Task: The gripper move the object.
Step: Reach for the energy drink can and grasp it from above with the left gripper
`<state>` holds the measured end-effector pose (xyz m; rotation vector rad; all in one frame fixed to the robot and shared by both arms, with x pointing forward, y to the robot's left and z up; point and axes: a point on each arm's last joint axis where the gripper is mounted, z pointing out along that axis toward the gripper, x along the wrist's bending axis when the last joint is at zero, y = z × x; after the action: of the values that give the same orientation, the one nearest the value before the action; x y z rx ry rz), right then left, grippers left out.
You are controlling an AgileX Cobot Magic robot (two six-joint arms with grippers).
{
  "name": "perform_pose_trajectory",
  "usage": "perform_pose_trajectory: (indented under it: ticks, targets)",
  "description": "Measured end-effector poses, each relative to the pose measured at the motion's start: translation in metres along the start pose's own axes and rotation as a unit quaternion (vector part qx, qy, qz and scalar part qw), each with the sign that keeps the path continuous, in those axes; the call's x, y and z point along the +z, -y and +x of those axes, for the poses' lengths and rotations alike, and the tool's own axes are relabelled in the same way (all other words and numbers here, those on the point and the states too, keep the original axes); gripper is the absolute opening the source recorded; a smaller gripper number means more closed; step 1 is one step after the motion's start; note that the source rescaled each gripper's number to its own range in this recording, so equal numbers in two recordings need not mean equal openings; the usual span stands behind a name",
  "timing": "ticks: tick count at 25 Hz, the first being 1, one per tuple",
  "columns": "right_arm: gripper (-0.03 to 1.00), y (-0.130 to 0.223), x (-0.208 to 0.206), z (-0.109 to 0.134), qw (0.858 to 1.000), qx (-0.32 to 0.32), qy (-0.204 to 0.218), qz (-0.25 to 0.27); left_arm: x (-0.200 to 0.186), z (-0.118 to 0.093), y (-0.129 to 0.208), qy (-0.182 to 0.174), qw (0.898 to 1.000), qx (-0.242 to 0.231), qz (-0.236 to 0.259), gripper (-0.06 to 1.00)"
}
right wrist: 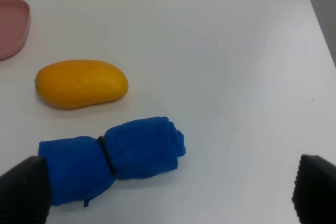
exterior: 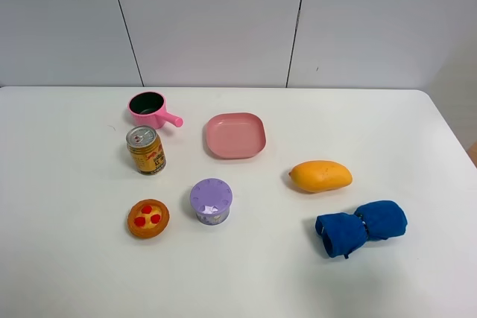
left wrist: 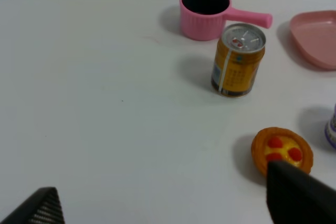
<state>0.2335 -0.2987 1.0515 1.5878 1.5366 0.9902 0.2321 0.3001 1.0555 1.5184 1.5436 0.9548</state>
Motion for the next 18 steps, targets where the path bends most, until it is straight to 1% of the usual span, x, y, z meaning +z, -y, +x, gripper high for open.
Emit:
perform_pose_trajectory:
  ticks: [1,18]
  targets:
    - [1.0,0.0,0.0,0.0,1.0,0.0,0.0,0.0,0.0,0.0,0.0,0.0,1.0,0.0,0.0,0.51]
    - [1.0,0.0,0.0,0.0,1.0,0.0,0.0,0.0,0.0,0.0,0.0,0.0,1.0,0.0,0.0,0.51]
